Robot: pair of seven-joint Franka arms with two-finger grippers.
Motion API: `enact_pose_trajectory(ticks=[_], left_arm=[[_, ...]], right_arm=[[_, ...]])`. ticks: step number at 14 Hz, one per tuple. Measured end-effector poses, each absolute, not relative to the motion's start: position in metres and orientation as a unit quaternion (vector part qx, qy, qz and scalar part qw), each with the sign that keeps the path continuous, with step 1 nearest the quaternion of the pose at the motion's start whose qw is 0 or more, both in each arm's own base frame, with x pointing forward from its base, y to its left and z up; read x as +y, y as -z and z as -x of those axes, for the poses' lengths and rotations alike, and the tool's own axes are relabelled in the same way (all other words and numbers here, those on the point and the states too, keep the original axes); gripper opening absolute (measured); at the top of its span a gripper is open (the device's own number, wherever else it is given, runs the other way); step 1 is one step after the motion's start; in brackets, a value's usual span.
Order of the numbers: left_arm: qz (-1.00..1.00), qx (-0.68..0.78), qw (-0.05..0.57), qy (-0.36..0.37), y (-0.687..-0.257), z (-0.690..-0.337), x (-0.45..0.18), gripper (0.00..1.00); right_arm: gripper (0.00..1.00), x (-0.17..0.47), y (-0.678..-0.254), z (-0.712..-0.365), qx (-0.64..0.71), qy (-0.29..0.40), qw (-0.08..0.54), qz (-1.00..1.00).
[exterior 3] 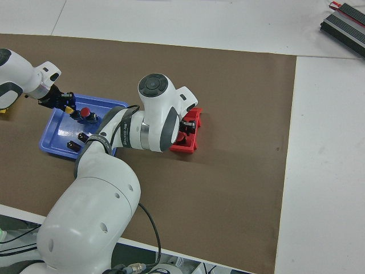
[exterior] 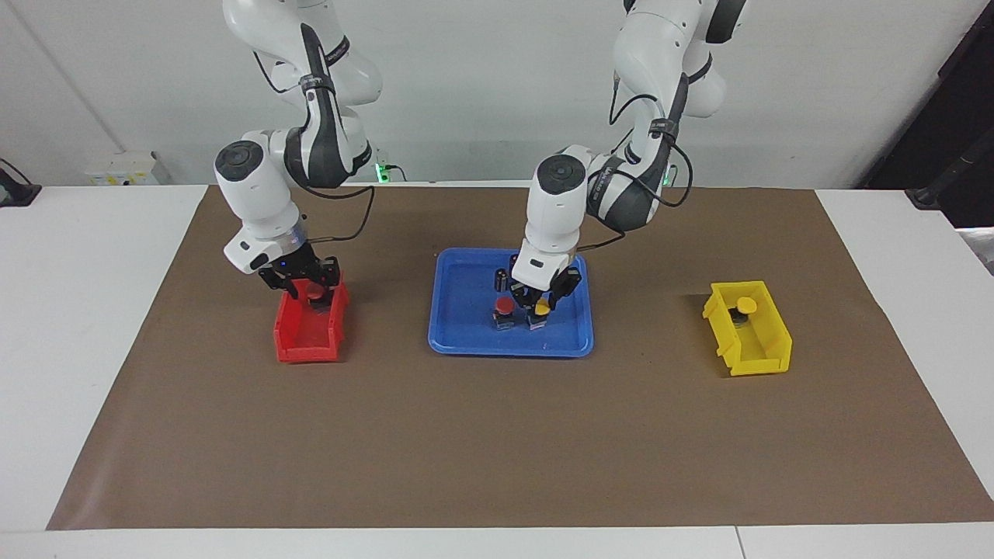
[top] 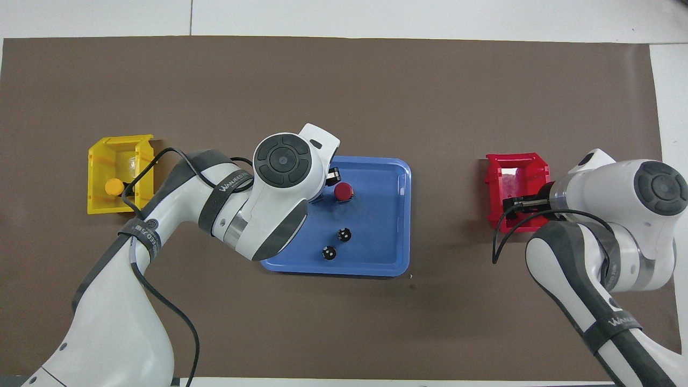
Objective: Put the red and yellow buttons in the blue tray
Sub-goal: 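Place a yellow button with the left gripper while the right gripper grasps red, then carry the second red button into the blue tray with the right gripper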
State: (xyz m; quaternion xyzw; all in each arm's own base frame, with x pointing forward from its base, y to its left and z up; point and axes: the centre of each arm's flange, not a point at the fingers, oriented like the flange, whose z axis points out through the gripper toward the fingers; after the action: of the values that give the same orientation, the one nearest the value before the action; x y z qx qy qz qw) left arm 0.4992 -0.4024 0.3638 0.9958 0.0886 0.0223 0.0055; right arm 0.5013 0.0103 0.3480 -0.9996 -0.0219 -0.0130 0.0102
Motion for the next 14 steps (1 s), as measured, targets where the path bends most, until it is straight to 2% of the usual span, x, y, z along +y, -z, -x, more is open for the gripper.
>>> enact_pose_trajectory(ticks=[3,4,5,7,10,14], left_arm=[[-0.996,0.090,-0.002,-0.018,-0.375,-0.501,-0.397,0.95],[-0.996,0.083,-0.011,-0.015,-0.390,-0.505,-0.386,1.00],[-0.998,0.058,-0.021,-0.009,-0.410,-0.513,-0.364,1.00],[-1.000,-0.001,-0.028,-0.003,-0.450,-0.541,-0.288,1.00],[-0.999,-0.031,-0.026,-0.007,-0.479,-0.580,-0.162,1.00],[-0.997,-0.065,-0.027,-0.012,-0.521,-0.581,-0.051,1.00]], right_arm=[[0.71,0.007,-0.347,-0.500,-0.022,0.012,0.010,1.000],[0.66,0.006,-0.346,-0.499,-0.024,0.011,0.010,1.000],[0.65,0.006,-0.346,-0.497,-0.028,0.010,0.010,1.000],[0.42,0.006,-0.346,-0.496,-0.030,0.010,0.010,0.999],[0.41,0.007,-0.355,-0.502,-0.038,0.012,0.009,0.999],[0.41,0.016,-0.435,-0.541,-0.064,-0.025,-0.008,0.998]])
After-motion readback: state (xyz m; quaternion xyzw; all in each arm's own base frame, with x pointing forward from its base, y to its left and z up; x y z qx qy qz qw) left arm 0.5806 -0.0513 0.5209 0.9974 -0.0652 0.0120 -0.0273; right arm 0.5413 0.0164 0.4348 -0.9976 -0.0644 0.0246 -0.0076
